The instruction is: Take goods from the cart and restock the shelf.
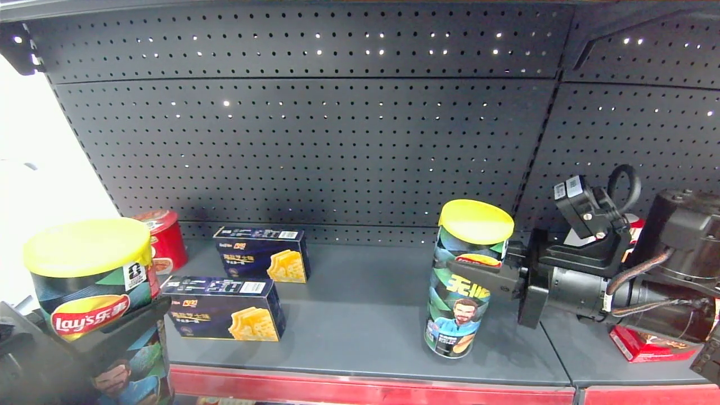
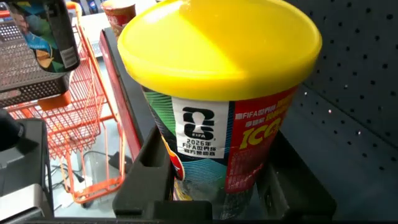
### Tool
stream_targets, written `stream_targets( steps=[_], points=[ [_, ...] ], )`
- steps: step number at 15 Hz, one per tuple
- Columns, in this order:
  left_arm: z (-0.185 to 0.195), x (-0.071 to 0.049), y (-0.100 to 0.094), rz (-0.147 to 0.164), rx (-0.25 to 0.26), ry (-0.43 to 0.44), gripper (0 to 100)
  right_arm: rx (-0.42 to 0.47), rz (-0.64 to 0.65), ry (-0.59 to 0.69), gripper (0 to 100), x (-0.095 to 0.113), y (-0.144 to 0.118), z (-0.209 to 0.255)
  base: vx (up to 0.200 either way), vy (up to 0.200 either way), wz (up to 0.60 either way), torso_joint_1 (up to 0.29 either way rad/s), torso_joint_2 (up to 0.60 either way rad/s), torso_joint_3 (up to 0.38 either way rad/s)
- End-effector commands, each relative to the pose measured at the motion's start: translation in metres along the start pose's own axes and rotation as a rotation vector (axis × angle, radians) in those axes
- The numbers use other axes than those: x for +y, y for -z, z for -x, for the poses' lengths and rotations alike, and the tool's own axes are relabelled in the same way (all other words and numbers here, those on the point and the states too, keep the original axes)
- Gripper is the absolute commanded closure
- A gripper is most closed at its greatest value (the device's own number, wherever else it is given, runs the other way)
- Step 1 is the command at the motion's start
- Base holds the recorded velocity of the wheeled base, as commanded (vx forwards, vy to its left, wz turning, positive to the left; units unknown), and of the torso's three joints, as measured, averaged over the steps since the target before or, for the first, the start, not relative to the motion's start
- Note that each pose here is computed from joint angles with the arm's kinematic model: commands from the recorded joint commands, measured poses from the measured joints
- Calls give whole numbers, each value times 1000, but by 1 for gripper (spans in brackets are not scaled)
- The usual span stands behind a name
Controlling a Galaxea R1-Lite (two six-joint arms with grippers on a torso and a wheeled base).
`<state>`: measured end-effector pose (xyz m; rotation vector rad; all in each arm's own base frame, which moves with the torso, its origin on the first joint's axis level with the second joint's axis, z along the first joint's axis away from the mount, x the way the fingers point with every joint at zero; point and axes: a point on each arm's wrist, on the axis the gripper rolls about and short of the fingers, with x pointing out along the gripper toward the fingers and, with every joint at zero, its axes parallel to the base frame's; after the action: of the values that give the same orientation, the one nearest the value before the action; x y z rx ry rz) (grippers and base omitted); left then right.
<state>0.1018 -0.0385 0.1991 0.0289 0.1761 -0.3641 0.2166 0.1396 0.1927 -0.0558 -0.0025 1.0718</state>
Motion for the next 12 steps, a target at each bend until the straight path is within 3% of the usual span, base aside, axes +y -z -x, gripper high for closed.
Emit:
stream_targets(
  steps=[1, 12],
  points=[
    [0, 0, -1, 0, -4, 0, 100, 2, -2, -1, 100, 0, 3, -1, 0, 0, 0, 0, 0, 0],
    [4, 0, -1, 2, -15, 0, 100, -3, -5, -30, 100, -4, 16, -23, 0, 0, 0, 0, 0, 0]
  ],
)
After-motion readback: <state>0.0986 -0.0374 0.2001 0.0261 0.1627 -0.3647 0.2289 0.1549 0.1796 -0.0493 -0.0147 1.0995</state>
